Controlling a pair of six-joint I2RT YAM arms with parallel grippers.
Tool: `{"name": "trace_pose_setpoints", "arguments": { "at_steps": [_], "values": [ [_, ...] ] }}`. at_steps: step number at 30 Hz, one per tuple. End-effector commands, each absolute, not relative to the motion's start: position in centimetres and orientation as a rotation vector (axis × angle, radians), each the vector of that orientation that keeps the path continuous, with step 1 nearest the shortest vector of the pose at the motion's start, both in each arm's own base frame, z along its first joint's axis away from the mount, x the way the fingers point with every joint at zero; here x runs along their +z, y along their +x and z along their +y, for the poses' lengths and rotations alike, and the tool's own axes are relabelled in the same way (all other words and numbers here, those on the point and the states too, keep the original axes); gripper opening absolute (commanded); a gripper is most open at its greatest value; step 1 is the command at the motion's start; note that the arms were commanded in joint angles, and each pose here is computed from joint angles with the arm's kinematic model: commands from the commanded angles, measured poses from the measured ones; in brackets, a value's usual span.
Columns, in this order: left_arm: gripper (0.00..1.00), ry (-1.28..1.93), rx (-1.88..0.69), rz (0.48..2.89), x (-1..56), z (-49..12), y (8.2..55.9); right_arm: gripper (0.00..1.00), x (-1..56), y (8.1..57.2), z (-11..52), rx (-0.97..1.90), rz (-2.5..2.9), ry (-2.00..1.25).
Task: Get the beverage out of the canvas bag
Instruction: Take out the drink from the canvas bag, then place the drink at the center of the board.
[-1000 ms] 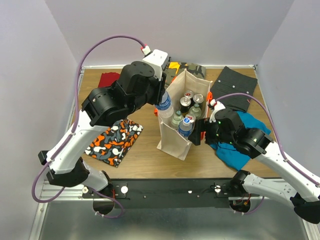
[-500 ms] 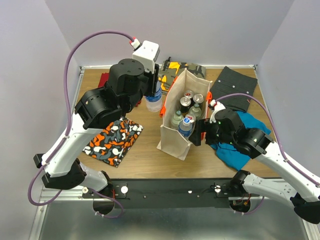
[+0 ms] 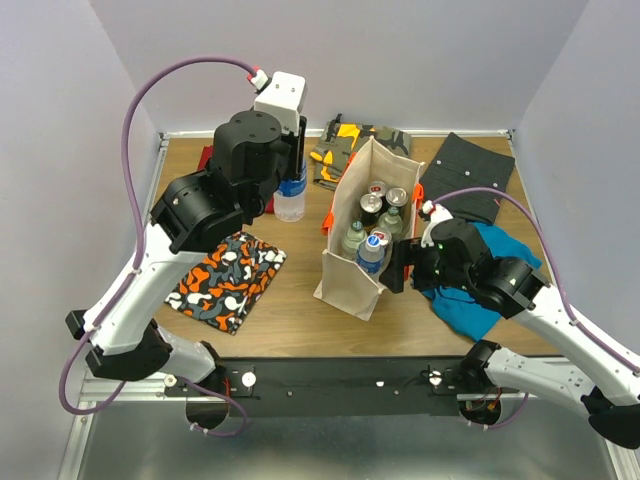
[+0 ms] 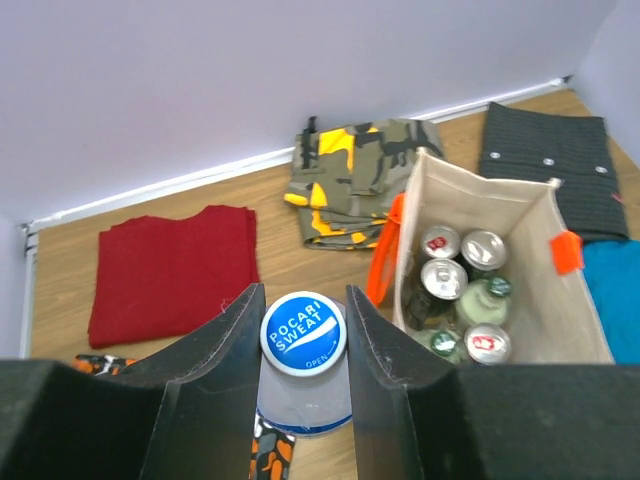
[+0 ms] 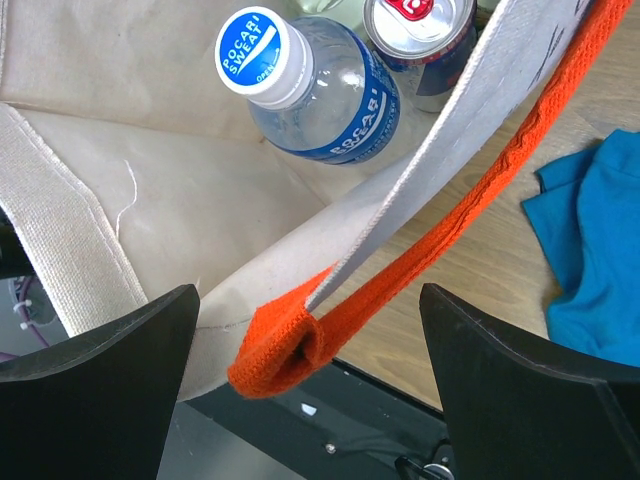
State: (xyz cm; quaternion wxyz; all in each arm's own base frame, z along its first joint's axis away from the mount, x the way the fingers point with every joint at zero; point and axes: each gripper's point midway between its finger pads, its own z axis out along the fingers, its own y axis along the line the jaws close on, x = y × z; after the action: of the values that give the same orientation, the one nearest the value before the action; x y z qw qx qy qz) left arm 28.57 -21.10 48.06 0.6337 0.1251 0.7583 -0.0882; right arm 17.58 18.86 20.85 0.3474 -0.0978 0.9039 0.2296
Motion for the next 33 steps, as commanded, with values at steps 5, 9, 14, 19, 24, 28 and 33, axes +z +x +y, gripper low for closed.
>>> {"name": "trace_pose_setpoints", "arguments": {
  "at_steps": [5, 9, 14, 19, 24, 28, 33],
  "values": [
    [0.00, 0.124, -0.224, 1.677, 48.1, -18.3, 32.4, 1.00, 21.7, 17.2, 18.2, 0.581, 2.330, -0.249],
    [0.00, 0.136, -0.219, 1.712, 45.9, -18.5, 34.1, 1.00, 22.2, 17.1, 18.3, 0.597, 2.322, -0.254],
    [0.00, 0.123, -0.246, 1.706, 44.4, -18.8, 36.3, 1.00, 23.3, 17.3, 18.4, 0.608, 2.300, -0.244],
    [0.00, 0.113, -0.288, 1.728, 42.3, -19.1, 38.6, 1.00, 24.0, 17.3, 18.4, 0.611, 2.294, -0.244],
    [0.00, 0.112, -0.292, 1.737, 40.3, -19.5, 40.7, 1.00, 24.8, 17.6, 18.1, 0.613, 2.265, -0.202],
    [0.00, 0.104, -0.289, 1.754, 38.3, -19.4, 43.0, 1.00, 25.9, 18.0, 17.6, 0.605, 2.220, -0.161],
    [0.00, 0.101, -0.312, 1.738, 37.1, -19.4, 44.9, 1.00, 26.7, 18.6, 17.4, 0.575, 2.209, -0.157]
  ]
}}
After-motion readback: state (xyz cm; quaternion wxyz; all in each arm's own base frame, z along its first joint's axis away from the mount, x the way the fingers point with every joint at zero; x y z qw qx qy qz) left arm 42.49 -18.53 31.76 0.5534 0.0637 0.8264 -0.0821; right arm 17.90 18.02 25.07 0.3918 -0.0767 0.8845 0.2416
